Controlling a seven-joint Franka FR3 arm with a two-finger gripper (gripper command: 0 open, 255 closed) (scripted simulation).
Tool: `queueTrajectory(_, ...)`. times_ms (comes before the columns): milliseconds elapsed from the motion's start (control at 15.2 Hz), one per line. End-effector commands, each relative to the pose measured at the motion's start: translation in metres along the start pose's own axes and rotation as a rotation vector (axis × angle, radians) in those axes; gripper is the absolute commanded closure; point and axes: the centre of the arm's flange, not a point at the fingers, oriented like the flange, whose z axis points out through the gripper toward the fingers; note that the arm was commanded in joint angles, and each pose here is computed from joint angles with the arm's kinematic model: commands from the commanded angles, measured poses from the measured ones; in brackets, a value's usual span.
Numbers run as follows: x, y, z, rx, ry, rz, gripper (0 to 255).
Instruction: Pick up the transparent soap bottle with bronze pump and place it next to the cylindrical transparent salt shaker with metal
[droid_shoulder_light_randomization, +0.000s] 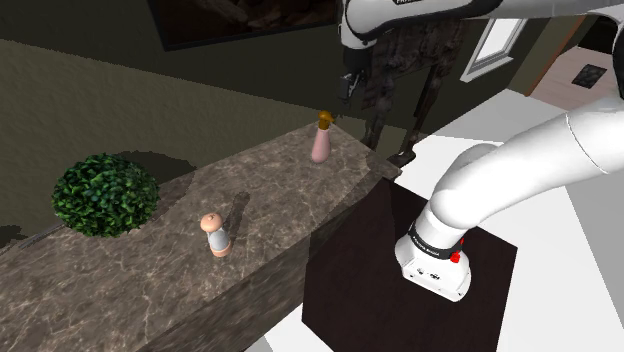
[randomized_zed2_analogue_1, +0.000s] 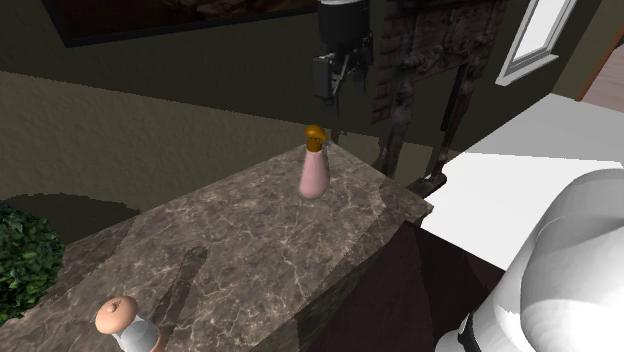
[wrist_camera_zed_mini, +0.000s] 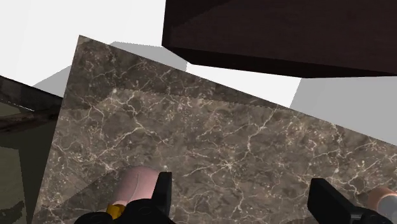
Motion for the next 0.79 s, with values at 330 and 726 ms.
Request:
queueTrajectory(330,0.059,0.044,0.053,-0.009,0.012,0.002,0)
queueTrajectory(726,0.108,0.084,0.098,-0.015,0.021,0.004,0)
